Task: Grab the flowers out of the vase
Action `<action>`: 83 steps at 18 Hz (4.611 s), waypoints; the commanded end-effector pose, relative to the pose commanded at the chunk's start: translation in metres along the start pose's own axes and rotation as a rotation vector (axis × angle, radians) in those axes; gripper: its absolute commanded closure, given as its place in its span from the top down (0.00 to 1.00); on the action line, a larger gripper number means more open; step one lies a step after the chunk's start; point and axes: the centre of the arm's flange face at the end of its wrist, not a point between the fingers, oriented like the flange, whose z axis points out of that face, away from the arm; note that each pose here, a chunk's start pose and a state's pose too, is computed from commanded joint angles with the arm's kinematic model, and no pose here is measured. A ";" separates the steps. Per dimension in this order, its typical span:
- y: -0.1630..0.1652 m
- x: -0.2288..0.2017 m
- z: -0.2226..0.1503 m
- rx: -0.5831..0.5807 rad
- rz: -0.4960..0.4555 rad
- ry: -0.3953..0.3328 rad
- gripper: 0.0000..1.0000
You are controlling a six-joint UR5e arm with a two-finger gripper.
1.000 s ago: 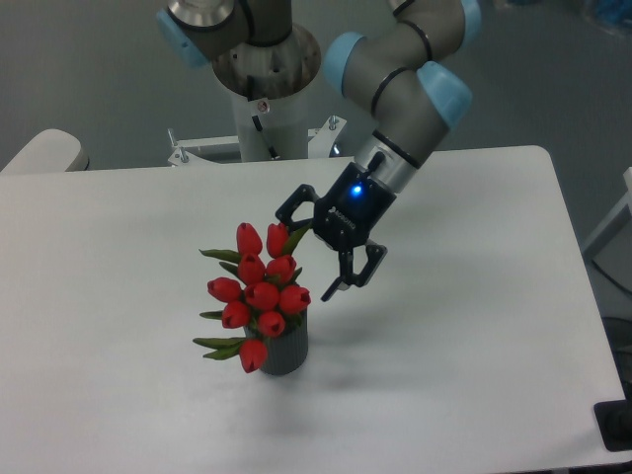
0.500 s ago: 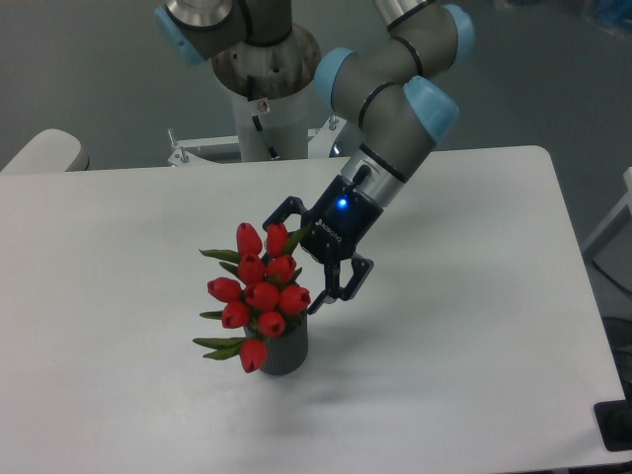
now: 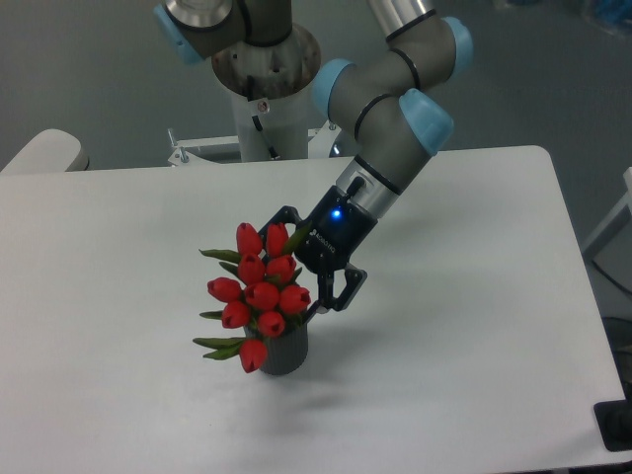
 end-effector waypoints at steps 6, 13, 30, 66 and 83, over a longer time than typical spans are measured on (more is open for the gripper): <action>-0.001 -0.003 0.000 0.022 0.016 -0.010 0.64; -0.004 -0.007 -0.004 0.025 0.025 -0.019 0.37; -0.037 0.001 -0.043 0.143 -0.033 -0.045 0.36; -0.109 -0.164 -0.198 0.229 -0.243 -0.313 0.35; -0.041 -0.209 -0.193 0.143 -0.123 -0.362 0.35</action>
